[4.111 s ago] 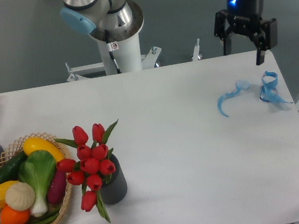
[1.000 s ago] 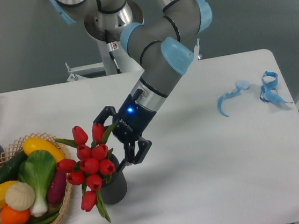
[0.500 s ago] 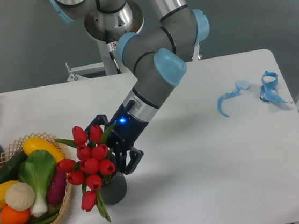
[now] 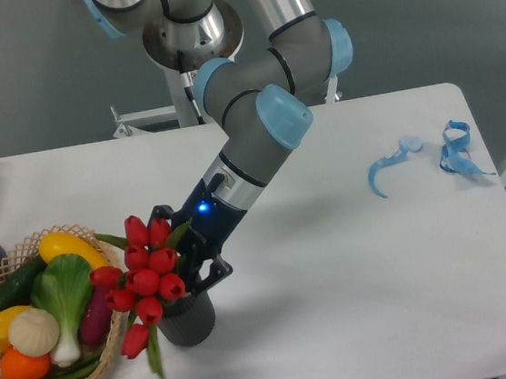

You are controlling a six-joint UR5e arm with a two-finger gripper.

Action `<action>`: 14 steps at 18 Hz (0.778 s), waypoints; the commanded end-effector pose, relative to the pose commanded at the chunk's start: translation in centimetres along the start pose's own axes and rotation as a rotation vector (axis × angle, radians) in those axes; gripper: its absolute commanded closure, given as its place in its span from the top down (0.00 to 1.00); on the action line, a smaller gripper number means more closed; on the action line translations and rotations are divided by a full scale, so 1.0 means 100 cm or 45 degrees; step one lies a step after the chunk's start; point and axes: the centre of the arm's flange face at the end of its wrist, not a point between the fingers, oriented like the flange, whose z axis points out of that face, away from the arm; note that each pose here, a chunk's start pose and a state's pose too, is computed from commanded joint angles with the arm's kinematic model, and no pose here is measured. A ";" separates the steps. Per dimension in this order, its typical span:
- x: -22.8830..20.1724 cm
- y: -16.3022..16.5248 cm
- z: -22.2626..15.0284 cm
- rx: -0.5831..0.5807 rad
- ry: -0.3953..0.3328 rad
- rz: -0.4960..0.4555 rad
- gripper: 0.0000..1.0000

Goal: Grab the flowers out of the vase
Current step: 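Lower the gripper around the tulip stems and close on them, then lift the tulips up out of the vase and carry them away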

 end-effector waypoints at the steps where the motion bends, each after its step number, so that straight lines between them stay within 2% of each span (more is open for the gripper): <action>1: 0.000 0.000 -0.001 0.001 -0.003 -0.002 0.44; 7: -0.003 -0.006 -0.016 0.058 -0.012 -0.029 0.44; 14: 0.004 -0.061 -0.073 0.172 -0.089 -0.103 0.44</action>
